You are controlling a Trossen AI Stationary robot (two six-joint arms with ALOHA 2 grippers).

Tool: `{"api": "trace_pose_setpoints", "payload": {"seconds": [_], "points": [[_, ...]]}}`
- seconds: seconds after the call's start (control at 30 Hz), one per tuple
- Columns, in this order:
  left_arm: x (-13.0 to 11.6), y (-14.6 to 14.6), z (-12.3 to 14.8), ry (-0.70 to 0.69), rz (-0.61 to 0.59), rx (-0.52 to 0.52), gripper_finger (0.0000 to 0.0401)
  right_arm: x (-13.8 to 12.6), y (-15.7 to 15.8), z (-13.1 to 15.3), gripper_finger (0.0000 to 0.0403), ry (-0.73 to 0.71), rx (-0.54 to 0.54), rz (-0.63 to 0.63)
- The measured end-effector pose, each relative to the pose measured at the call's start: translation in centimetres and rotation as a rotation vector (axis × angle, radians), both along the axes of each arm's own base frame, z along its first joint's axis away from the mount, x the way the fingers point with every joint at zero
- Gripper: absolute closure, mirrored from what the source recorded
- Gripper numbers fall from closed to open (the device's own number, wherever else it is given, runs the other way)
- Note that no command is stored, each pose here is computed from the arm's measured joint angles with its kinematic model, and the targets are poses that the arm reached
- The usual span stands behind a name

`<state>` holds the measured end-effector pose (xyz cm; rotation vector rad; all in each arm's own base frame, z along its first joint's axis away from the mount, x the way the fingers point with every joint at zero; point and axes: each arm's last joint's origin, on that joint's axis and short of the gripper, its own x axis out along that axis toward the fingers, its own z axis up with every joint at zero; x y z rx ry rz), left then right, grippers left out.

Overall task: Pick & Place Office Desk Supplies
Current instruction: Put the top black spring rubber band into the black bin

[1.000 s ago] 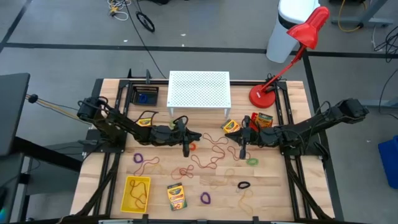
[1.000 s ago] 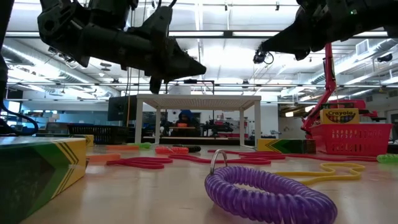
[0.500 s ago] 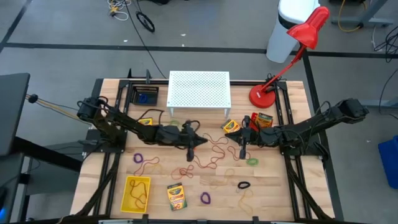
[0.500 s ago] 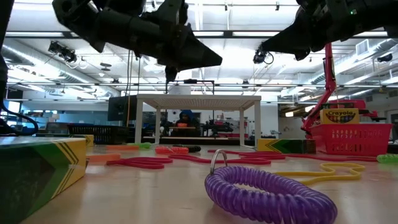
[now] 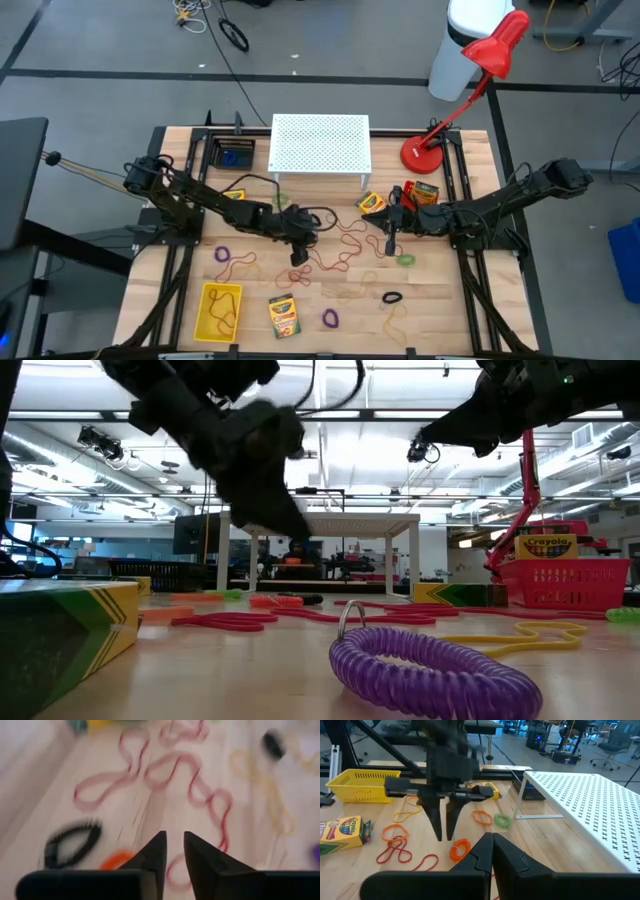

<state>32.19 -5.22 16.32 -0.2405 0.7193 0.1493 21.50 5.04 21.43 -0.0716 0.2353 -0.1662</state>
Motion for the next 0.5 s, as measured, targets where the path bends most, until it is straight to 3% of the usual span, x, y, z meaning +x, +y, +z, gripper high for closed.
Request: {"api": "trace_pose_setpoints", "payload": {"seconds": [0.37, 0.5], "points": [[-1.5, -0.5, -0.5, 0.288, -0.013, 0.004, 0.0290, 0.0, 0.0, 0.0, 0.0388, 0.000, 0.000, 0.000], [-1.4, 0.4, -0.6, 0.292, 0.005, 0.006, 0.0276, 0.0, 0.0, 0.0, 0.0388, 0.000, 0.000, 0.000]]}}
